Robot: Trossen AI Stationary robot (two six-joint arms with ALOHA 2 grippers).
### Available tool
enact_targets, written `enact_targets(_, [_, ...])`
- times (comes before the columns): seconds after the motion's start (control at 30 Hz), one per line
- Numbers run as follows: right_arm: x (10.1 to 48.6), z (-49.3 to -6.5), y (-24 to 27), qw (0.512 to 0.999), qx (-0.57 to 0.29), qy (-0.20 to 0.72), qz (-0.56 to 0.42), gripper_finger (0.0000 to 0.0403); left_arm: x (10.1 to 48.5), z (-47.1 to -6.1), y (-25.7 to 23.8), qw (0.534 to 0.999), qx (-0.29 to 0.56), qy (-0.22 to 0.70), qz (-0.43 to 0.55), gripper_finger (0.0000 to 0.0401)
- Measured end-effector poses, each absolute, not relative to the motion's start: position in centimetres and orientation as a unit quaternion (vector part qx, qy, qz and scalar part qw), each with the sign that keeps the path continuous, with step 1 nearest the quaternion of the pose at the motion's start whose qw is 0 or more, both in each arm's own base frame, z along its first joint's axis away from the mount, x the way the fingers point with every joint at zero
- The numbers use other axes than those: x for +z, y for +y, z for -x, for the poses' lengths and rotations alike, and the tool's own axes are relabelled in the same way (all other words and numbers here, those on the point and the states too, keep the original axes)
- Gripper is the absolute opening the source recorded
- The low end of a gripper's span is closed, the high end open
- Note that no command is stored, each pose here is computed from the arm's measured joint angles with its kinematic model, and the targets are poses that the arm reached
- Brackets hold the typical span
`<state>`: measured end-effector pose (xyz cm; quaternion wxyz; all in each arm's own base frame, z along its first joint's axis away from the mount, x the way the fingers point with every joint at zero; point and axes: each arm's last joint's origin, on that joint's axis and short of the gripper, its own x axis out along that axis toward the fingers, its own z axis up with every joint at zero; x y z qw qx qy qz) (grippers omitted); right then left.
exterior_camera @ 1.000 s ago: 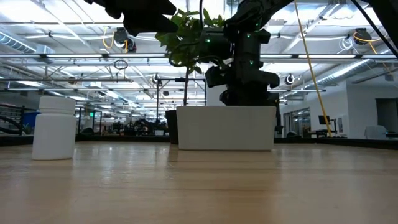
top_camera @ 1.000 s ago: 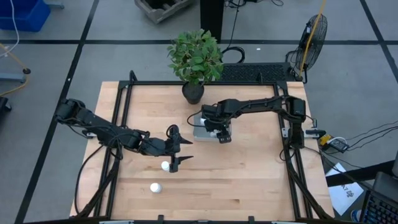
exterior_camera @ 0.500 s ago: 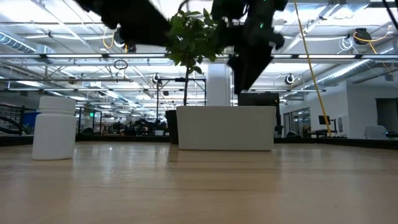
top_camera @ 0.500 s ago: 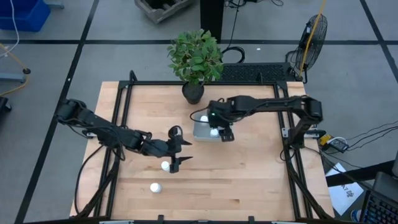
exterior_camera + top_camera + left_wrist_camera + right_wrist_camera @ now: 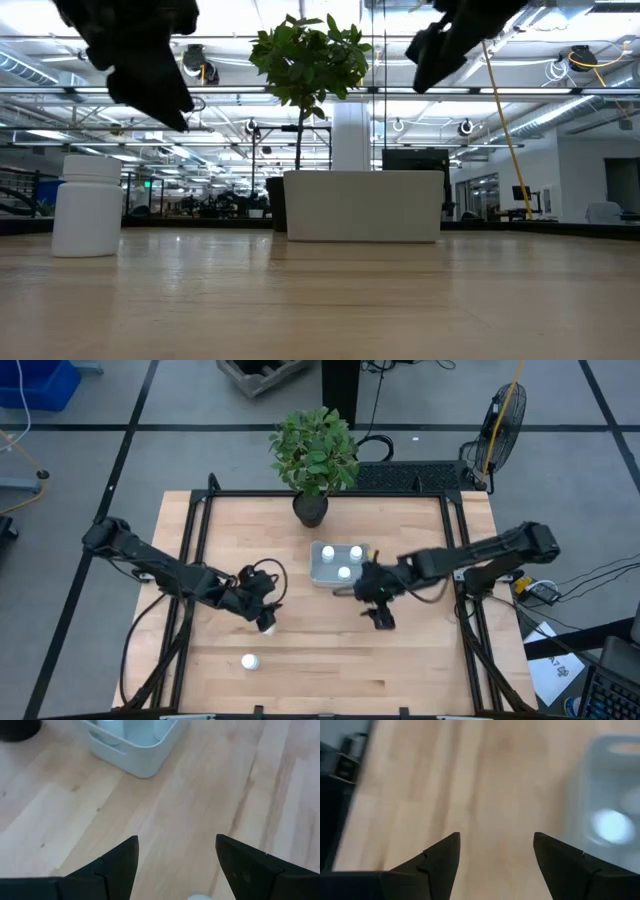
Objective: Pick and place pill bottles into a basket
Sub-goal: Put the white medicine bottle into the gray bin
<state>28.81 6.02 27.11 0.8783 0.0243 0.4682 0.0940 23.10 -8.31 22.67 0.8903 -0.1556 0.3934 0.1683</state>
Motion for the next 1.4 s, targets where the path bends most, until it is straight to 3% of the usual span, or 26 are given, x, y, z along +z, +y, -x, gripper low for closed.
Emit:
enact_targets(0.23, [23.4,-26.6,7.9,0.907,0.125,0.398,-0.055,0.0242,22.5,-22.2,-10.4,0.879,0.132,0.417,0.191,0.0271])
enact_targets(0.5, [22.1,-25.5,8.2,0.942,0.149,0.291,-0.075,0.0242,20.7,-21.7,-10.5,0.844,0.207,0.452,0.199,0.0286])
enact_targets(0.9, [21.8,-25.5,8.0,0.949,0.126,0.281,-0.068,0.0242,20.1,-21.9,-13.1,0.856,0.149,0.446,0.212,0.0312])
enact_targets(1.4, [22.0,-25.6,8.0,0.954,0.117,0.270,-0.052,0.0242,17.4,-21.2,-13.1,0.838,0.186,0.466,0.216,0.0312])
